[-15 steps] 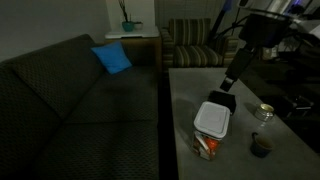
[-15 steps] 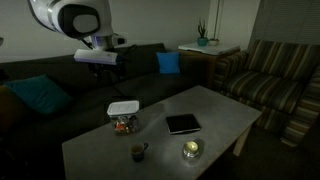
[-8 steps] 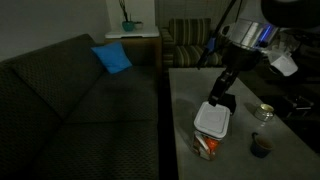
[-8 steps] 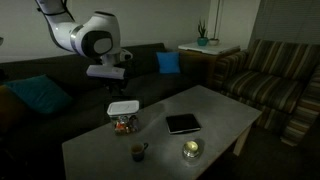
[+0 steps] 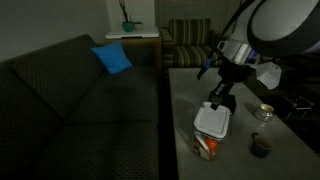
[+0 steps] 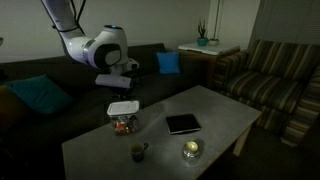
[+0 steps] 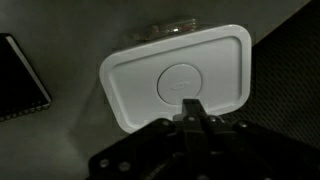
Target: Remove the white lid from the container
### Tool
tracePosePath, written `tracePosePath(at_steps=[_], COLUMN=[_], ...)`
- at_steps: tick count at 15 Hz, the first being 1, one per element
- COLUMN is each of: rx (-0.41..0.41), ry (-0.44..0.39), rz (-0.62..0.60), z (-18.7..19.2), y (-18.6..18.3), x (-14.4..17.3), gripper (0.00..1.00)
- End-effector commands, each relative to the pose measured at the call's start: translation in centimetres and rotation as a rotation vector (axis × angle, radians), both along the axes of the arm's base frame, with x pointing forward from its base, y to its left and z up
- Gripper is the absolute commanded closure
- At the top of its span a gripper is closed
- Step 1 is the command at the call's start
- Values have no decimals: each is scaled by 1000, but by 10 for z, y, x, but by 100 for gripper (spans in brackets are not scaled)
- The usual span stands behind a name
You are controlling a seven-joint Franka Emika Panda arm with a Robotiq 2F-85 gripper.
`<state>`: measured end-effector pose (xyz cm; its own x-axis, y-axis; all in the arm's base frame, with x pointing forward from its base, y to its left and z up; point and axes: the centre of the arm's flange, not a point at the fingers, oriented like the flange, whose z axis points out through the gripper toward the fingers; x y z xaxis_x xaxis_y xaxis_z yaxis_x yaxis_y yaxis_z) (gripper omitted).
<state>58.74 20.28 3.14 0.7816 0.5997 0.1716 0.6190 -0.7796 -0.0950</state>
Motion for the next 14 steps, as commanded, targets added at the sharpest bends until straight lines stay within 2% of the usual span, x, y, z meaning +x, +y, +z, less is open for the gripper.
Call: tracePosePath(at_steps=[1, 4, 7, 14], rx=[-60, -86, -80, -53], ry=[6, 12, 21, -9], rz=[-8, -13, -35, -161], z=[-15, -26, -35, -51], y=[0, 0, 3, -1], x=[3, -1, -4, -5], gripper=[100, 100, 100, 100])
